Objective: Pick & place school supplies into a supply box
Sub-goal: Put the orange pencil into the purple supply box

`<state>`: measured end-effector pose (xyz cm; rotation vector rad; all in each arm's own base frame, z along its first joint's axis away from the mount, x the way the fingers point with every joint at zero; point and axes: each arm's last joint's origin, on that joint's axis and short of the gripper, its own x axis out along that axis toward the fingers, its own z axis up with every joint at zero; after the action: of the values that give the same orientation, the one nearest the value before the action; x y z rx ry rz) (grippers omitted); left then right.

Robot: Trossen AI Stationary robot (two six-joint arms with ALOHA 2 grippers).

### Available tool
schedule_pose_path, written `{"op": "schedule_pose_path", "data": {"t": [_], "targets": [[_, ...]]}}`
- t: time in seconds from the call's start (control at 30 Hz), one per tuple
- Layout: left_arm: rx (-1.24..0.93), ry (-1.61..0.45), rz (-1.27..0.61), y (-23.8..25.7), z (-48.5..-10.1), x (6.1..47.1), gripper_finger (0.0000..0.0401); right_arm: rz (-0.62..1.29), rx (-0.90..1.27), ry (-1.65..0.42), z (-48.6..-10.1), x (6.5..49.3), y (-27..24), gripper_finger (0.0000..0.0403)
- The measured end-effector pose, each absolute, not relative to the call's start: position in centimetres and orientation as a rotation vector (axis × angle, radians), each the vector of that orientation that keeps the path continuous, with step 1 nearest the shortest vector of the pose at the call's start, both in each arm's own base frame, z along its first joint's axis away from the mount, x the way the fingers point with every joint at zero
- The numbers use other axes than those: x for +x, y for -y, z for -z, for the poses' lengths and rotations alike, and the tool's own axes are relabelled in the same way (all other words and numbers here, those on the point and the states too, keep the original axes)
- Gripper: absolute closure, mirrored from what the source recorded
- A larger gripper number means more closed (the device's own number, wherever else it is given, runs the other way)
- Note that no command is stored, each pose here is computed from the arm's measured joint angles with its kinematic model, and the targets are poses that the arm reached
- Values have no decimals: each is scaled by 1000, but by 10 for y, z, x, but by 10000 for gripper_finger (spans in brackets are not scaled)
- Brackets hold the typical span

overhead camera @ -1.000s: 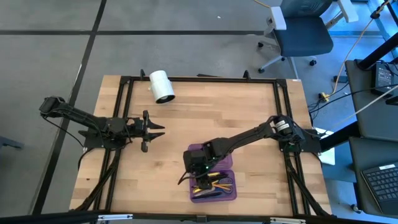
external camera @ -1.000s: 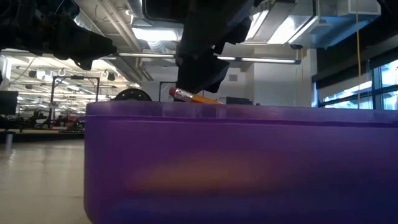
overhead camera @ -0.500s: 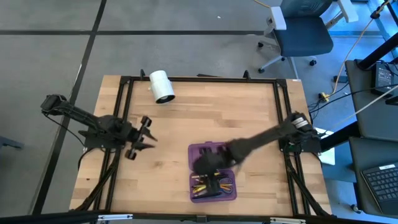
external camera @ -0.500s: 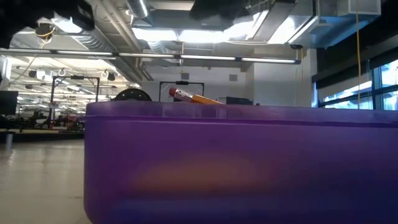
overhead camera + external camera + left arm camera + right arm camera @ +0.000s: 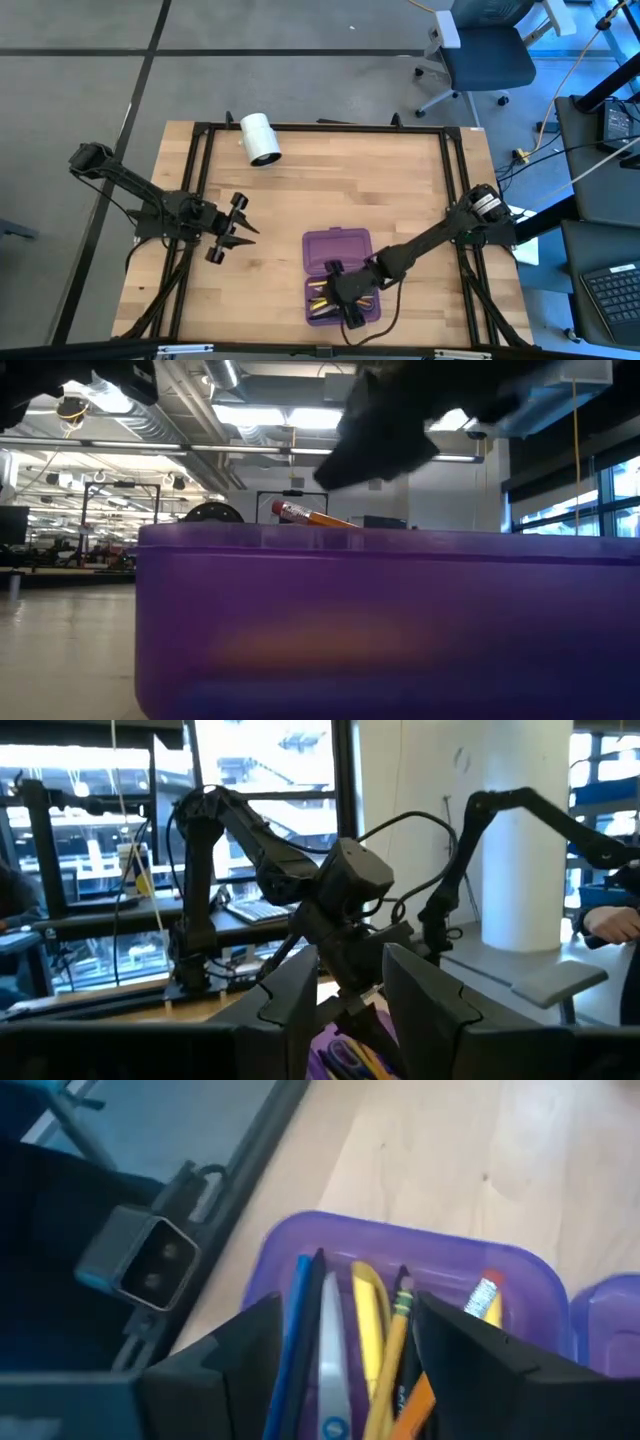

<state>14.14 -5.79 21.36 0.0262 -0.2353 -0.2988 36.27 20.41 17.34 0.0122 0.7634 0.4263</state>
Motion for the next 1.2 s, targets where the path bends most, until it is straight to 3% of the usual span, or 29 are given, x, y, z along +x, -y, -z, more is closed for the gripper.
{"op": "schedule_pose_path", "data": {"t": [0.43, 0.67, 1.2], "targets": [[35, 192, 281, 60, -211, 149, 290, -419, 78, -555, -147, 348, -196, 178], [35, 188, 273, 60, -211, 149, 290, -298, 81, -514, -153, 327, -188, 178], [31, 179, 191, 58, -210, 150, 290, -347, 152, -505, -134, 312, -181, 178]]}}
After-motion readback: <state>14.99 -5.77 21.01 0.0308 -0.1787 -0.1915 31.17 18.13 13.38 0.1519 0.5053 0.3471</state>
